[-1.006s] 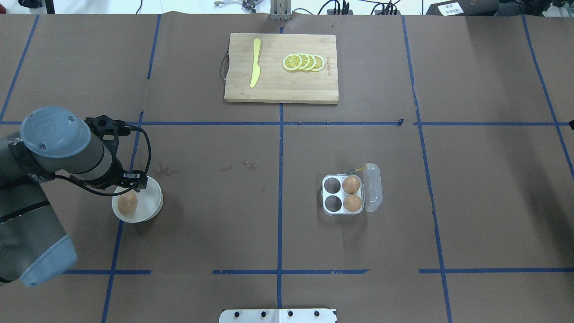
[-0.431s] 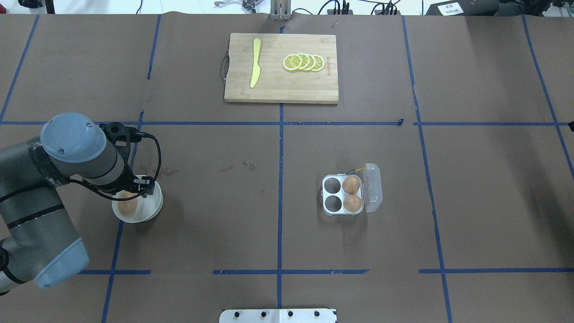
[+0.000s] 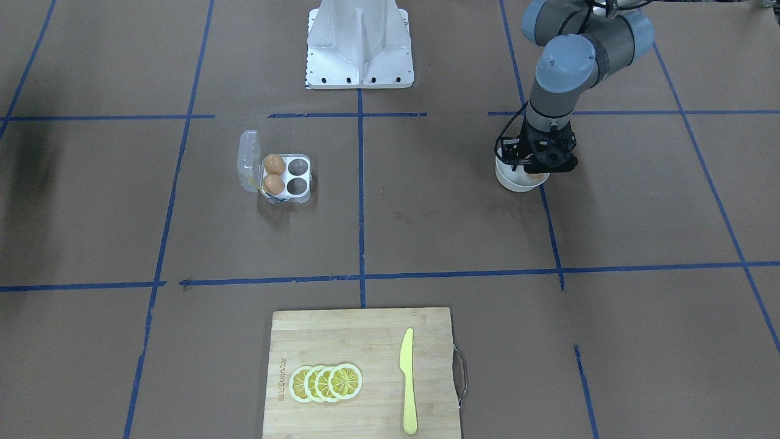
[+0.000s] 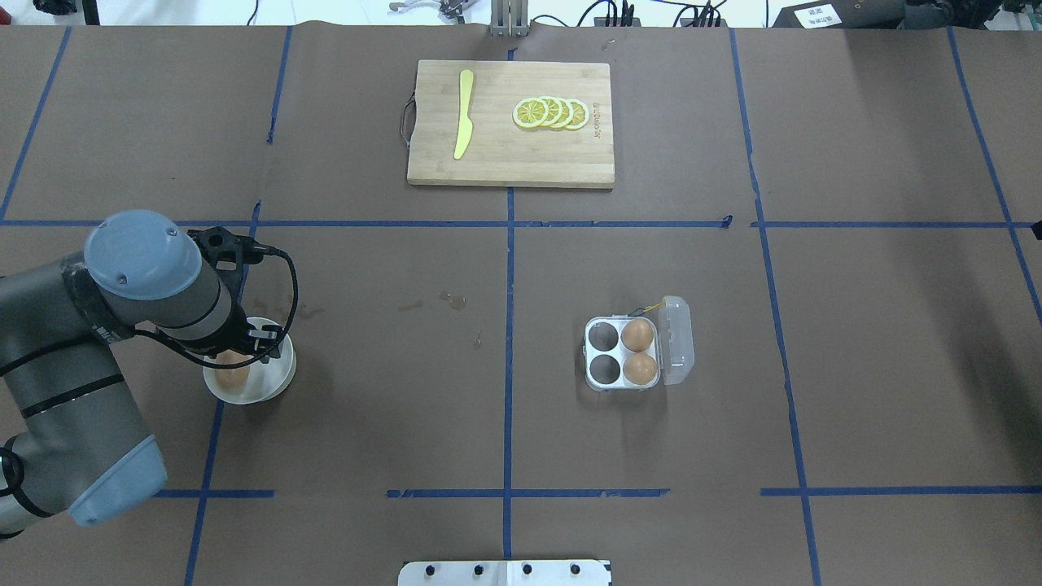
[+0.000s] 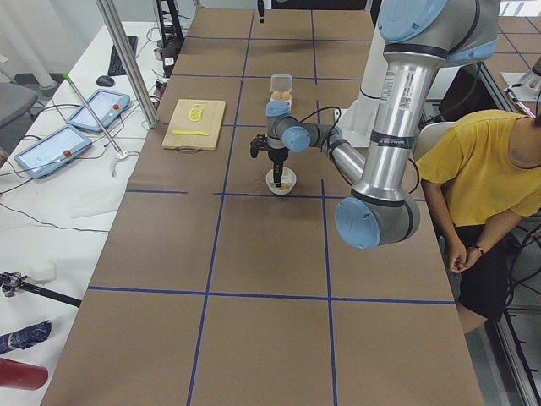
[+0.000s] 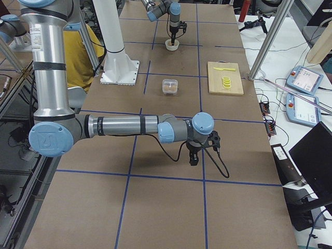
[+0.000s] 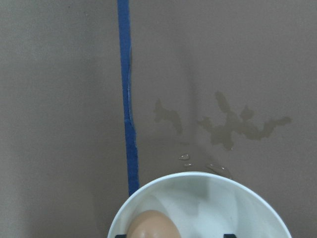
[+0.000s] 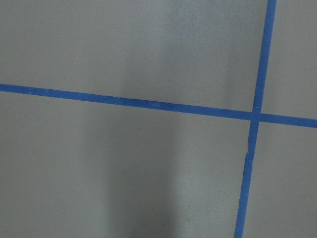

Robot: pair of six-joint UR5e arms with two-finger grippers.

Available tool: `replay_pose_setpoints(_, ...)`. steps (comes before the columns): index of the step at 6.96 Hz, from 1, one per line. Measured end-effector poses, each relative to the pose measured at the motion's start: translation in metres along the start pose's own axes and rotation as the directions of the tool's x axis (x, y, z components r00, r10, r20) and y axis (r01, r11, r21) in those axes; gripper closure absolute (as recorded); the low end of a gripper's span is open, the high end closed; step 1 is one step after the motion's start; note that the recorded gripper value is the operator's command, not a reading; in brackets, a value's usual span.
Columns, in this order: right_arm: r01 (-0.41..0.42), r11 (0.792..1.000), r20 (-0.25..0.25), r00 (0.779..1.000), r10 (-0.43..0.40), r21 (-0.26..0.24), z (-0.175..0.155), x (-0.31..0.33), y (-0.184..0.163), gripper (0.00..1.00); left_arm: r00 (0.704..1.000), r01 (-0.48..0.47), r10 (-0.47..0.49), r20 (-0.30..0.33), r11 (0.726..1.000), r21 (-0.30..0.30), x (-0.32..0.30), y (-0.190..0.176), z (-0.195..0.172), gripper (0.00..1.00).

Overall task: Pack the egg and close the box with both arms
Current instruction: 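Close the left gripper on the brown egg inside the bowl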

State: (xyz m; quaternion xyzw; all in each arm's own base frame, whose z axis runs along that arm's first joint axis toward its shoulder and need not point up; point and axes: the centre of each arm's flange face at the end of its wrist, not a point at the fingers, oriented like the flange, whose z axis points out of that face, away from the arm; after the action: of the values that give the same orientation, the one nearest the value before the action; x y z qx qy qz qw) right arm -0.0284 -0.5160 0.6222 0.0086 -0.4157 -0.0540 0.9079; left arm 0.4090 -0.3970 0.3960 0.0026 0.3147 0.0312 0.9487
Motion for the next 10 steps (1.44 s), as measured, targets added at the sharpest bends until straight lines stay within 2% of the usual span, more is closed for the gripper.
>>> replay_pose_setpoints(10,-0.001,1.0,0.0,1.0,0.001,-0.001,0.001,0.0,0.0,0.0,1.0,0.004,-0.003,0.013,0.999,-0.033,-0.002,0.001,0.016,0.35)
